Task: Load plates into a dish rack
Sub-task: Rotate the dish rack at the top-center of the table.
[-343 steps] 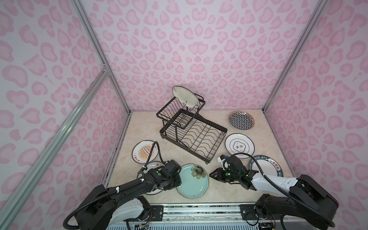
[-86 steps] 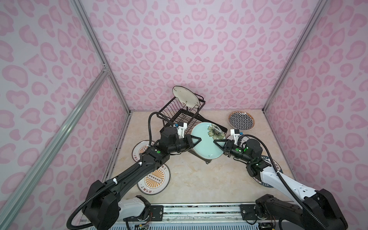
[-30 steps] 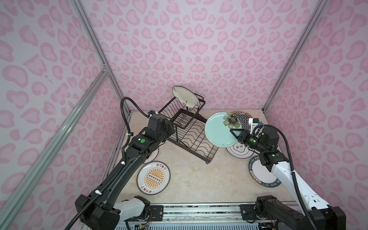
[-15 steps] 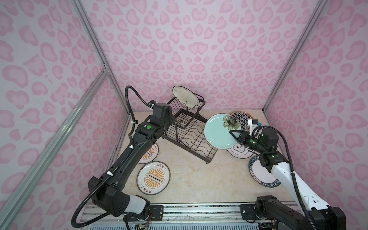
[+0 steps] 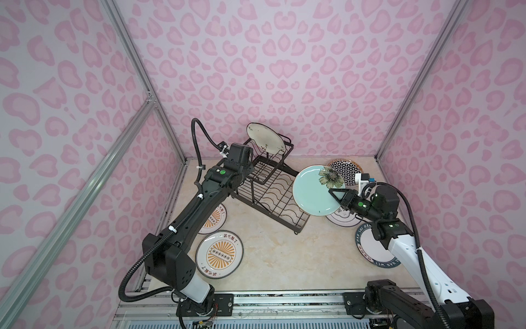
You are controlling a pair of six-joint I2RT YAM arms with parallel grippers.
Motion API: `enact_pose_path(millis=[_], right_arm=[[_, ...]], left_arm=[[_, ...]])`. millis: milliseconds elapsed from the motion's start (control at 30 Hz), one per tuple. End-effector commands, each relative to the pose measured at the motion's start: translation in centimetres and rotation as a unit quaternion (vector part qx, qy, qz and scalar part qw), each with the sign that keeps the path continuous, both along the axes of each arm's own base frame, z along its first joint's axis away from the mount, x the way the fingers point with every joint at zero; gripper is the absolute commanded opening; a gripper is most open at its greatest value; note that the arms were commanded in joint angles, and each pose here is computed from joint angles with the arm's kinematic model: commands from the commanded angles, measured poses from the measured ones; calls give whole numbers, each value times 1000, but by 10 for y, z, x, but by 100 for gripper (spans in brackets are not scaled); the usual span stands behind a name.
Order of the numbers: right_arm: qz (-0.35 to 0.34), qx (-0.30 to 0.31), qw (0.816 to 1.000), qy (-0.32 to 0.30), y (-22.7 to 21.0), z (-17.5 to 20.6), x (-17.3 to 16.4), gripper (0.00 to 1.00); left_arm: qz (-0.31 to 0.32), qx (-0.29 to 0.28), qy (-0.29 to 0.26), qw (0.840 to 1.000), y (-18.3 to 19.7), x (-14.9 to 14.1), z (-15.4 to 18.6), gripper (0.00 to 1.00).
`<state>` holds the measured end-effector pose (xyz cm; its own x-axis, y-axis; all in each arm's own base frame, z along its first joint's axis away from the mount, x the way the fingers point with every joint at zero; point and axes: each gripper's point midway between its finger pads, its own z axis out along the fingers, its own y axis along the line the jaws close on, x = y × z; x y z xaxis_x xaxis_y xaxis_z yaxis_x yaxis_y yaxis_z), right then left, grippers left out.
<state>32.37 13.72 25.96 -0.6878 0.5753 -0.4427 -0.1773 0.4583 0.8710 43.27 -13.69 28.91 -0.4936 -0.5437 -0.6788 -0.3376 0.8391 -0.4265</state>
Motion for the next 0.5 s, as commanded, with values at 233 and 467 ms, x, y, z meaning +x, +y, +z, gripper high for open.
enact_pose_path(millis=[233, 467], right_arm=[[6, 11, 999, -50, -5, 24, 2, 0], [4, 4, 998, -61, -8, 34, 9, 0]], left_arm=[[-8, 29, 9, 1000, 4, 8, 2, 19], [-23, 52, 33, 998, 16, 9, -7, 10]])
